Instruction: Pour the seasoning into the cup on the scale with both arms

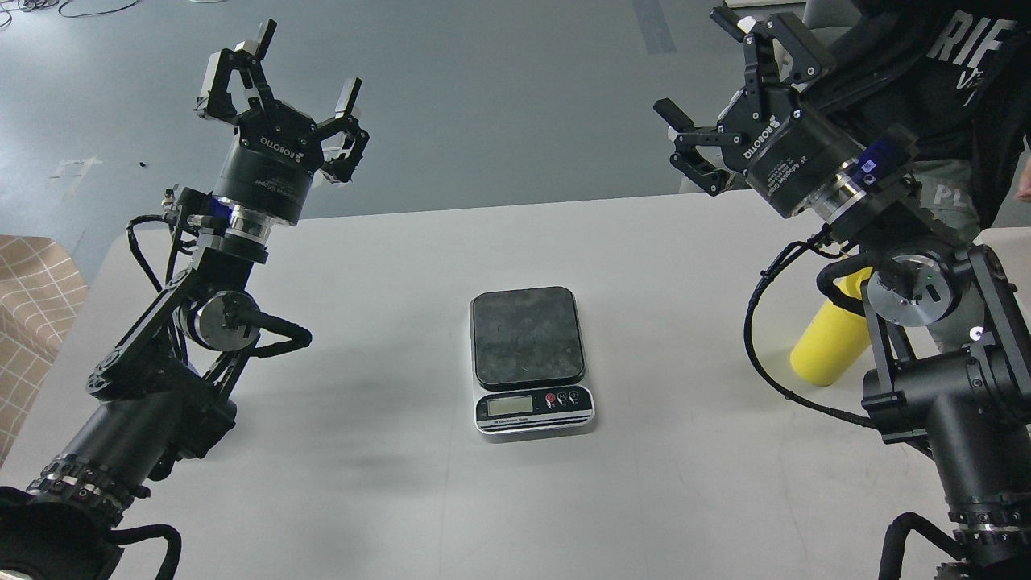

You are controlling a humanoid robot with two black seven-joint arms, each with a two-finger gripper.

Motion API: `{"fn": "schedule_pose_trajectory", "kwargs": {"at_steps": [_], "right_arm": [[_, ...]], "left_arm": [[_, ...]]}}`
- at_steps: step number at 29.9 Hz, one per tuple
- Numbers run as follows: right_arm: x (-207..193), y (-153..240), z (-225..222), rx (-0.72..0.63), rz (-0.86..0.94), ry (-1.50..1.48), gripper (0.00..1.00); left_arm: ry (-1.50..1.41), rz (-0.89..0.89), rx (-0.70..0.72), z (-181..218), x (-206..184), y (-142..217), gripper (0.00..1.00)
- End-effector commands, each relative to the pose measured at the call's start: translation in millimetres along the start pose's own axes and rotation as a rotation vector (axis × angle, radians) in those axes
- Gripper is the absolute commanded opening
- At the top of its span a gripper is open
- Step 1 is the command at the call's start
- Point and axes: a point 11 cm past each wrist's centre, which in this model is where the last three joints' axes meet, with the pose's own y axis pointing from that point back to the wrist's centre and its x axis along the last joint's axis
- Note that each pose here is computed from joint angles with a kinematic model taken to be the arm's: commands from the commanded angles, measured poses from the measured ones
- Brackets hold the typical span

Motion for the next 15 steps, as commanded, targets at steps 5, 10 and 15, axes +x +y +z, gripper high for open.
{"fn": "schedule_pose_trajectory", "kwargs": {"at_steps": [5, 10, 15], "right_arm": [[0.0, 0.0, 0.0, -0.001, 0.0, 0.001, 1.0], [0.8, 0.8, 1.4, -0.003, 0.003, -0.001, 1.0], [0.7, 0.8, 1.4, -0.003, 0.003, -0.002, 1.0]], "left_arm": [[0.007, -0.007, 0.008, -5.8, -4.0, -0.7, 0.99], [0.008, -0.008, 0.008, -6.3, -4.4, -0.8, 0.99], [0.012, -0.005, 0.0, -5.1, -4.2, -1.4, 0.99]]}}
